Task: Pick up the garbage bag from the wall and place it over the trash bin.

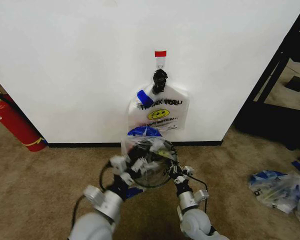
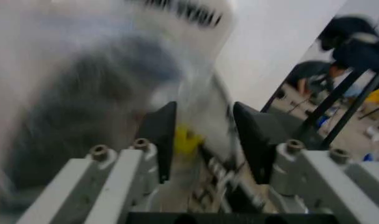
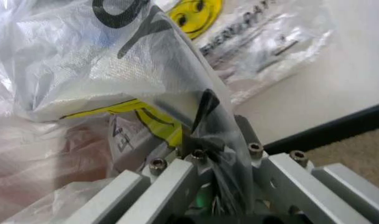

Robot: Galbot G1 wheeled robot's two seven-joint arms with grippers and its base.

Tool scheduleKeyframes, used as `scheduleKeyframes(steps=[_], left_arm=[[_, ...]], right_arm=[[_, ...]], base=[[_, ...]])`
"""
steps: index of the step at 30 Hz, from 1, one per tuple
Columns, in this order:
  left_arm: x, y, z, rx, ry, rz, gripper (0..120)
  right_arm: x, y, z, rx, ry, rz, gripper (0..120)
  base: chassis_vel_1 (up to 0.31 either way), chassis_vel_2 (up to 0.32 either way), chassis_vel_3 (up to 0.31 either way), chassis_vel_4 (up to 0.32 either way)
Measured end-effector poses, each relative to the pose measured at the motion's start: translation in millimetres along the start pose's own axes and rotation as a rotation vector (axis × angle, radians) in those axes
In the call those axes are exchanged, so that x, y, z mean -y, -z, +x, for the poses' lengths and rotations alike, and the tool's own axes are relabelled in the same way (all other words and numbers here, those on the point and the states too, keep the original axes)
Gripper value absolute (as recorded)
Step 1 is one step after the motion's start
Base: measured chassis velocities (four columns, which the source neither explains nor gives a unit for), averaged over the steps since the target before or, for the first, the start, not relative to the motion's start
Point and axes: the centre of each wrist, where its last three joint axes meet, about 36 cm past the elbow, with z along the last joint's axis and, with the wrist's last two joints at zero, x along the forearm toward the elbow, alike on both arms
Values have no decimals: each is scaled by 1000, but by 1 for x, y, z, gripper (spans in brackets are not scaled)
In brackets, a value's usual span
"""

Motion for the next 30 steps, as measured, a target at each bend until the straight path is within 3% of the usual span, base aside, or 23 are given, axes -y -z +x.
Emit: scheduleKeyframes(steps=[10, 21, 30], left_arm=[[-9, -19, -46, -63, 180, -17, 0], [-19, -37, -68, -100, 333, -194, 0], [-29, -41, -83, -105, 424, -242, 0]], right_arm=[[-7, -5, 9, 19, 99, 55, 0], [-12, -6, 12, 47, 164, 88, 0], [-7, -12, 16, 65, 215, 150, 0]], base=[[0, 0, 0, 0], [0, 0, 0, 0], [0, 0, 0, 0]])
